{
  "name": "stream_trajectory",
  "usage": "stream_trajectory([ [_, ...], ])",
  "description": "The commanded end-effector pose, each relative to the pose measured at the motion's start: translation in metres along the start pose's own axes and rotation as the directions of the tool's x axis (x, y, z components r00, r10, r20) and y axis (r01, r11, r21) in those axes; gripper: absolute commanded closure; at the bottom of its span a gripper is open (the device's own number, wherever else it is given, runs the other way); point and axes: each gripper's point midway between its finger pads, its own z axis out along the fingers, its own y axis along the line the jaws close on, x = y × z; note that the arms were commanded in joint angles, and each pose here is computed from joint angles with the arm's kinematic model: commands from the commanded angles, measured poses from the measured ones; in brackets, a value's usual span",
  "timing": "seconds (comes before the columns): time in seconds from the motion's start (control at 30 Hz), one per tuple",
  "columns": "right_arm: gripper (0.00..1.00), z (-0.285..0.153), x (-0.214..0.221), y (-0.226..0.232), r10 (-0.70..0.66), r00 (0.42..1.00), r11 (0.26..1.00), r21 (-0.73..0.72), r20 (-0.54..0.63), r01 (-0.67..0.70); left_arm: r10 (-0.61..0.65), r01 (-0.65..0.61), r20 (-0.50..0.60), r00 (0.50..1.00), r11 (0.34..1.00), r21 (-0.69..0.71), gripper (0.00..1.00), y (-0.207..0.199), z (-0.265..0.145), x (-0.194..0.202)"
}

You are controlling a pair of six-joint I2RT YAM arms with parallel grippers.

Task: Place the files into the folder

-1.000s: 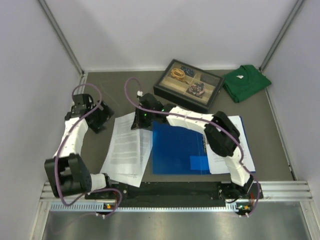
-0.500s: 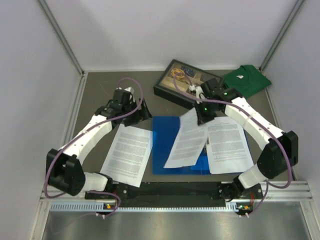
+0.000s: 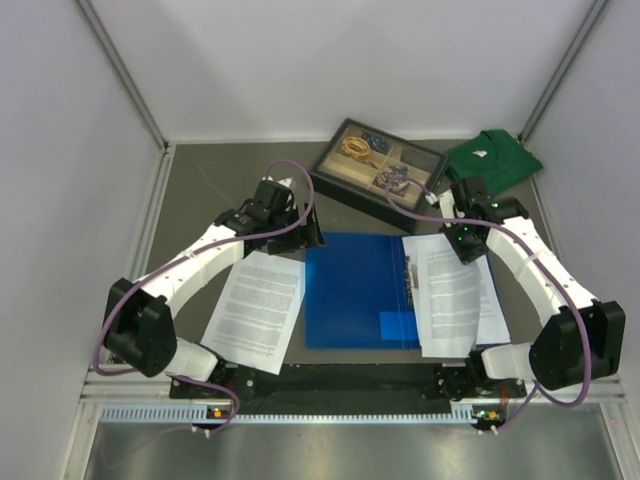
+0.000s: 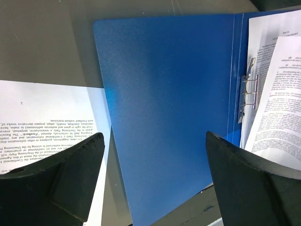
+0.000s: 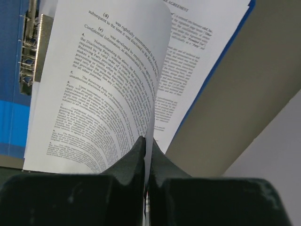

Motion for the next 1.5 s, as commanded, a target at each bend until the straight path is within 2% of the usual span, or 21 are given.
stream_trajectory([
  [0.0,1.0,0.002,-0.007,-0.028,-0.01,0.999,0.997,0.071,0.041,0.007,0.031,-0.033,0.072,0.997,0.999,0.028,0.08,-0.013,-0.005,-0.022],
  [0.2,1.0,0.0,-0.026,-0.04,-0.01,0.995,0.996,0.094,0.098,0.0,0.036,-0.038,0.067,0.997,0.999,0.027,0.08,-0.013,-0.005,-0.022],
  [0.53,1.0,0.016,-0.046,-0.012,-0.066,0.985,0.993,-0.083,0.157,0.08,0.041,-0.042,0.056,0.998,0.999,0.021,0.08,-0.014,-0.002,-0.023],
  [0.73,1.0,0.029,-0.047,-0.002,-0.053,0.99,0.987,-0.142,0.131,0.072,0.039,-0.04,0.037,0.999,0.999,0.024,0.08,-0.014,0.003,-0.02],
  [0.93,1.0,0.045,-0.043,-0.001,0.089,0.994,0.979,-0.19,0.062,-0.075,0.046,-0.047,0.043,0.998,0.999,0.011,0.08,-0.012,0.0,-0.022],
  [1.1,1.0,0.056,-0.038,-0.015,0.257,0.966,0.948,-0.196,0.015,-0.249,0.055,-0.055,0.035,0.998,0.998,-0.005,0.08,-0.008,0.0,-0.019],
  [1.47,1.0,0.06,-0.042,-0.028,0.388,0.921,0.9,-0.218,0.011,-0.377,0.055,-0.054,0.024,0.998,0.999,-0.005,0.08,-0.009,0.003,-0.019],
])
